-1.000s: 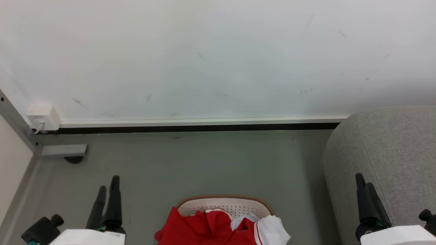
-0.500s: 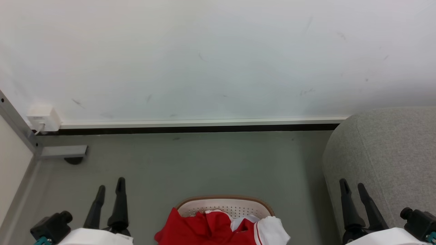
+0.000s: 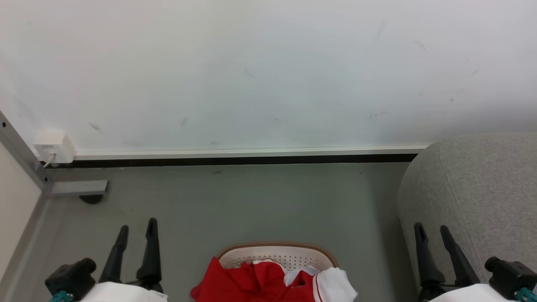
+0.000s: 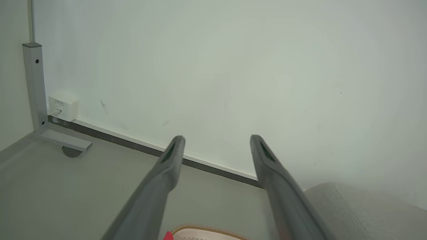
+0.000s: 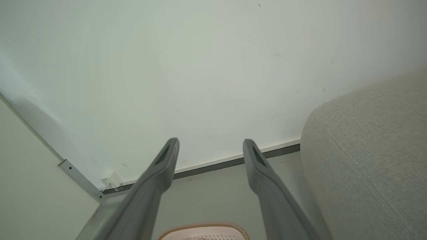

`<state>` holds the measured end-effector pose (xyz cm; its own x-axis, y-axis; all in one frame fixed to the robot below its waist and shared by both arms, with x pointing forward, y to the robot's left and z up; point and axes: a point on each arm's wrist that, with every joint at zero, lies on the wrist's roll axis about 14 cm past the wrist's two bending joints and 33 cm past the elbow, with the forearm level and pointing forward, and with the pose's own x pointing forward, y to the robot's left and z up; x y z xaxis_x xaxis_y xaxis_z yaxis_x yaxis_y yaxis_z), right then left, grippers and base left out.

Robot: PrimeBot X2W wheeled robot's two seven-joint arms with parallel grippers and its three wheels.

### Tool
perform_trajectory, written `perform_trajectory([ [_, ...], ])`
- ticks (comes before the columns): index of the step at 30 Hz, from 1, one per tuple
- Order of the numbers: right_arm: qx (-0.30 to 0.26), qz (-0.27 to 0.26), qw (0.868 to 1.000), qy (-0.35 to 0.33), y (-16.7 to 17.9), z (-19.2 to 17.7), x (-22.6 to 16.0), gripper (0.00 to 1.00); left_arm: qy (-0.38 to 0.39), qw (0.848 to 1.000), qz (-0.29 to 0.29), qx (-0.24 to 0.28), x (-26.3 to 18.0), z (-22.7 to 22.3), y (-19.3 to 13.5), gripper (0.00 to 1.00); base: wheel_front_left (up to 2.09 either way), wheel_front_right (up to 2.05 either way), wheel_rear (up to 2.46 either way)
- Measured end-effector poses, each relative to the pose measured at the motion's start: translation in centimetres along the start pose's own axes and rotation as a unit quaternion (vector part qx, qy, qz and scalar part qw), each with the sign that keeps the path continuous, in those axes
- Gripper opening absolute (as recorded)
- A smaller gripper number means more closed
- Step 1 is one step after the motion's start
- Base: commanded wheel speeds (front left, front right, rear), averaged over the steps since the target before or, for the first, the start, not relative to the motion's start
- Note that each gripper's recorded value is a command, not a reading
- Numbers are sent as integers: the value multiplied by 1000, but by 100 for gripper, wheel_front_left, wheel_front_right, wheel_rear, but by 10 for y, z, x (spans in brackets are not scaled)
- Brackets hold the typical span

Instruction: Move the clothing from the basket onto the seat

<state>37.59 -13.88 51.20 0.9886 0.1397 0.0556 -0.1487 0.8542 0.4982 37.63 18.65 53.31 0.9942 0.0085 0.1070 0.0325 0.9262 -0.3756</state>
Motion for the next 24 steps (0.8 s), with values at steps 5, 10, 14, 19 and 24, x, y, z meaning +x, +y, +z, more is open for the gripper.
perform_trajectory([
  [5,-19,8,1000,0,4,-1,0,100,-5,1000,-3,18,-1,1,-1,100,0,0,0],
  [10,-37,15,999,-1,9,-2,0,100,-10,999,-6,38,-1,3,-2,100,0,0,0],
  [14,-48,20,999,-4,11,-1,0,100,-16,998,-9,52,-1,5,-4,100,0,0,0],
  [19,-65,28,997,-9,15,0,0,100,-23,997,-17,72,-1,8,-7,100,0,0,0],
  [24,-78,36,996,-13,19,1,0,100,-29,995,-23,89,-2,10,-9,100,0,0,0],
])
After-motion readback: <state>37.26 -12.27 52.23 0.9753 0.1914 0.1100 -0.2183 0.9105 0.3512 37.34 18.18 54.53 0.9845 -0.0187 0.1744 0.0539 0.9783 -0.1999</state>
